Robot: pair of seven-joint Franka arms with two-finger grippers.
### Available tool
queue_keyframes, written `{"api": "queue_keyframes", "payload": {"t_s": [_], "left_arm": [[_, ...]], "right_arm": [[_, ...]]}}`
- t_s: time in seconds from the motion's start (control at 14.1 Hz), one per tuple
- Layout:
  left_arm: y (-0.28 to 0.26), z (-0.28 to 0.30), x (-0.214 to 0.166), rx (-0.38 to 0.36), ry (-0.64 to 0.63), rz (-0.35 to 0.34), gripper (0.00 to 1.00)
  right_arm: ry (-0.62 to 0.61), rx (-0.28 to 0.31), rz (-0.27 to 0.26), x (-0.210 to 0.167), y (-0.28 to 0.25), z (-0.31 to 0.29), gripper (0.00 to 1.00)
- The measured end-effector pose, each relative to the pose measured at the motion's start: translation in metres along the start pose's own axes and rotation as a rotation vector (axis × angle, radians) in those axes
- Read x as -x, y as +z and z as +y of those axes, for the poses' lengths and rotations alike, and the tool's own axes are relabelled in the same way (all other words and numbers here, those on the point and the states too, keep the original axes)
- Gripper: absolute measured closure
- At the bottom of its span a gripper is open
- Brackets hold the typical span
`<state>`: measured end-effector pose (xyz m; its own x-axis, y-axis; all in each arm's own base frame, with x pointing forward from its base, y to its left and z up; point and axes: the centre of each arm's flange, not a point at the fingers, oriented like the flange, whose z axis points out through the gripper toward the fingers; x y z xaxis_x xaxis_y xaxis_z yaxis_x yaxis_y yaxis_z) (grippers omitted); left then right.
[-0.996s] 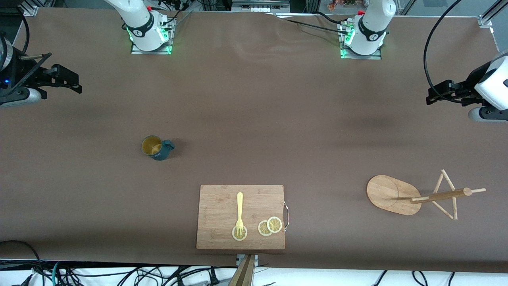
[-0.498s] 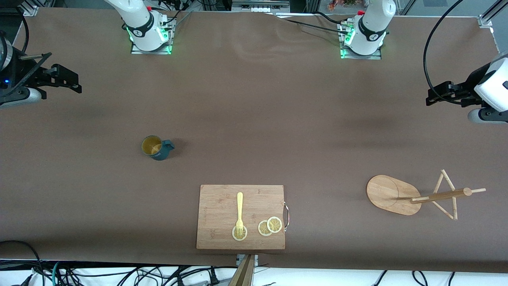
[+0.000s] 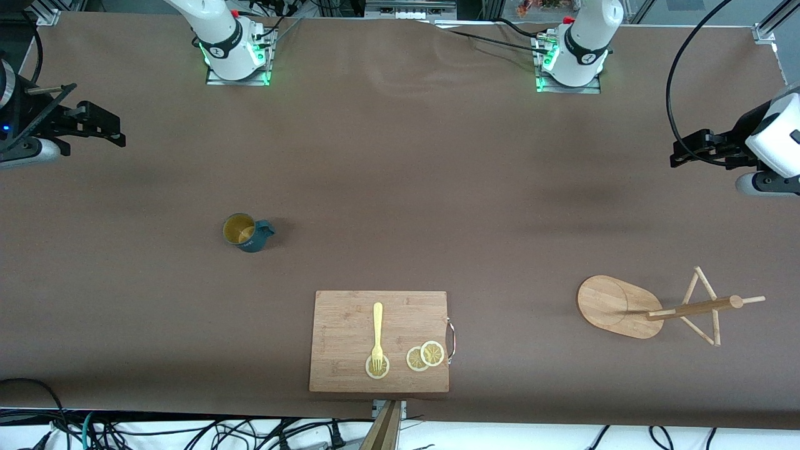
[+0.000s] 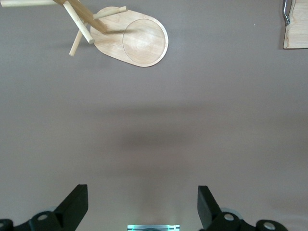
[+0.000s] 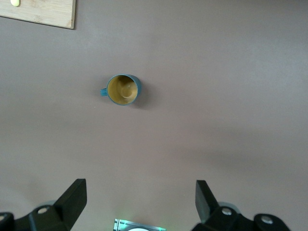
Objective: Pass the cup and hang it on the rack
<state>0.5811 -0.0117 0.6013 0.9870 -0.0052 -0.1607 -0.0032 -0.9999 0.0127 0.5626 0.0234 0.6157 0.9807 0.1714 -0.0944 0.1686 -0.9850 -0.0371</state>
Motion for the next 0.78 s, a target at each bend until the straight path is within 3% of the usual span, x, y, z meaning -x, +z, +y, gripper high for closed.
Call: {"api": "queue_keyframes", "payload": {"t_s": [0.78], "left_arm": [[-0.0001,0.0000,-0.0001,0.000,0.000,0.000,0.00]], "right_arm": [[0.007,0.000,0.000,-0.0004,0.0027,0.0011,0.00]]}}
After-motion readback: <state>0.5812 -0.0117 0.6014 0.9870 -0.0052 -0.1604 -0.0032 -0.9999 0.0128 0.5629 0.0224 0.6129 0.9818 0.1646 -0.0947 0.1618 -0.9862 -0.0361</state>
